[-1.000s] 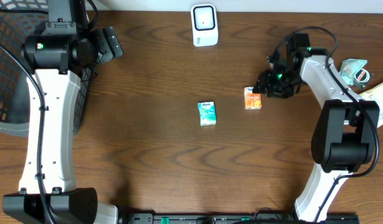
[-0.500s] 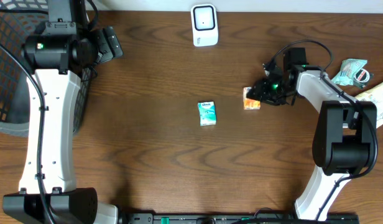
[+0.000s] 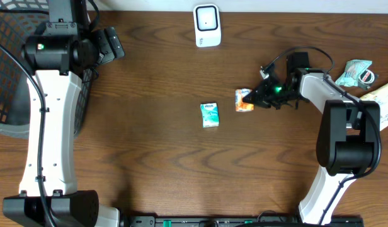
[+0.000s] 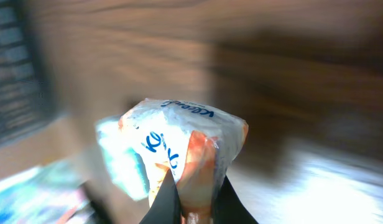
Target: Scan the item barcode
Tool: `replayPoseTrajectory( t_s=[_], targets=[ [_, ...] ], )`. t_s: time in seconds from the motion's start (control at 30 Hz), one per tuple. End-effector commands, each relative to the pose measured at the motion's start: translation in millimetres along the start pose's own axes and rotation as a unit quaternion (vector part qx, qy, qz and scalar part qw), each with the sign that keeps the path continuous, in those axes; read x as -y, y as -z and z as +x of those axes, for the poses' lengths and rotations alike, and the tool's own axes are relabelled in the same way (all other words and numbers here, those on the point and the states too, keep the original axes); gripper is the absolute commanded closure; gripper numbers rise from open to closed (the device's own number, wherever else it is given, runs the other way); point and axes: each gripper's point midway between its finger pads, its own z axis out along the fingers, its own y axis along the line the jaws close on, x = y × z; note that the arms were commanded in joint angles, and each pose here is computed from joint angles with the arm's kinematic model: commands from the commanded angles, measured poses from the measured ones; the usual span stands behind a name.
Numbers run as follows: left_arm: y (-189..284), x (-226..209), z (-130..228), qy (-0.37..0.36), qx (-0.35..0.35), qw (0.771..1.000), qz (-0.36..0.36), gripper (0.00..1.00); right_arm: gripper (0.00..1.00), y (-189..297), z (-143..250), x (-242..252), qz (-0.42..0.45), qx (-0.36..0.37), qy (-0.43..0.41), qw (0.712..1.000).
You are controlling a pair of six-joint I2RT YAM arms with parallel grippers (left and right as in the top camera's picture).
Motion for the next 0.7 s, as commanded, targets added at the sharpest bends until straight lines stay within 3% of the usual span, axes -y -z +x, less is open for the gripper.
replayPoseTrajectory(
  t_s=[0.0, 0.37, 0.67],
  targets=[
    [1, -2, -1, 0.0, 0.003, 1.0, -0.007, 0.02, 0.99, 28, -7, -74, -0.184, 0.013, 0.088, 0.979],
    [1, -2, -1, 0.0, 0.003, 1.0, -0.007, 0.02, 0.99, 67, -4, -135, -0.329, 0.037, 0.198, 0.923],
    [1, -2, -1, 0.0, 0.003, 1.0, -0.007, 0.02, 0.99, 88, 0, -160, -0.332, 0.053, 0.242, 0.91]
  ],
)
